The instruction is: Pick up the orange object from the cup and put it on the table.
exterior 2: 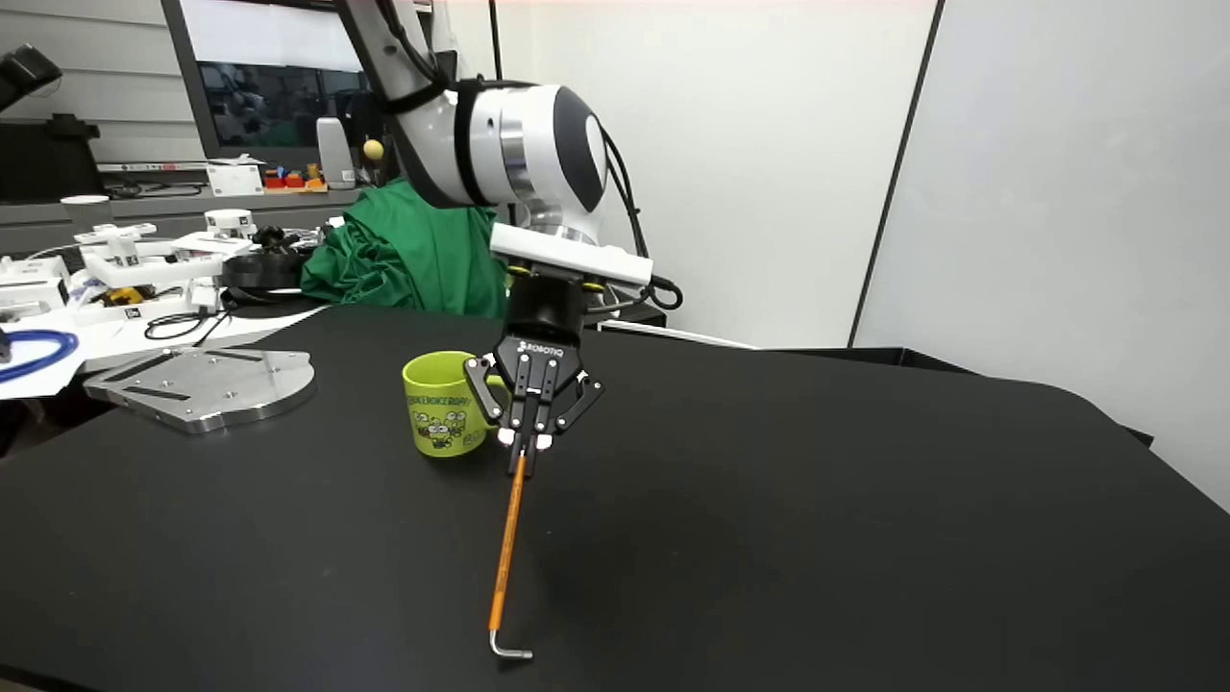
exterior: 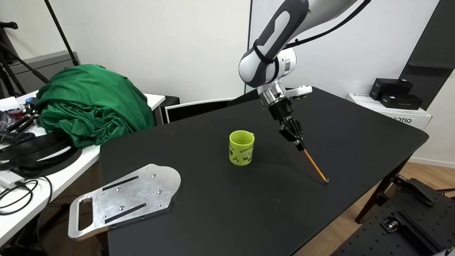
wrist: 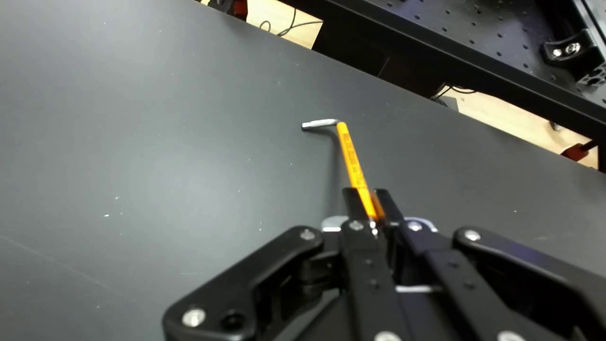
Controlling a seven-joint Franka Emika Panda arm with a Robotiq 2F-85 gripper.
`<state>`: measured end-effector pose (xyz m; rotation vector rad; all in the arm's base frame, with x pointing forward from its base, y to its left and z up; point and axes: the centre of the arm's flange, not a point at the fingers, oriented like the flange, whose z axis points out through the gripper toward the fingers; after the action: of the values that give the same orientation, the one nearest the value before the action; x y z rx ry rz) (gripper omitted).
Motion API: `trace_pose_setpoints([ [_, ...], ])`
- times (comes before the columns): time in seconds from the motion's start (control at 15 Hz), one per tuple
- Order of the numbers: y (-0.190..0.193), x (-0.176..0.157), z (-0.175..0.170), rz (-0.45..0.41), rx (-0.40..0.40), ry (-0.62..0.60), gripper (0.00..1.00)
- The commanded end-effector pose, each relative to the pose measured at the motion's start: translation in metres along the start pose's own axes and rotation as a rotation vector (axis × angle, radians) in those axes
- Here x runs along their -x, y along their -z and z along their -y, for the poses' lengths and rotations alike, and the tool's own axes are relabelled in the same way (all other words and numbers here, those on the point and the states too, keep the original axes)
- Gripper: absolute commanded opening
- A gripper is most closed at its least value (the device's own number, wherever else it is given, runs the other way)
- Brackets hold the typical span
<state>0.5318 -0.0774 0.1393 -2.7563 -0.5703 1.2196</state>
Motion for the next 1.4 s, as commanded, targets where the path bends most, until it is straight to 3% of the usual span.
trace_pose_setpoints([
  [0.0, -0.008, -0.009, -0.001, 0.003, 0.029, -0.041, 0.02],
  [0.87, -0.023, -0.034, 0.013, -0.015, 0.213, -0.075, 0.02],
  [1.33, -0.022, -0.046, 0.022, -0.182, 0.258, -0.082, 0.02],
])
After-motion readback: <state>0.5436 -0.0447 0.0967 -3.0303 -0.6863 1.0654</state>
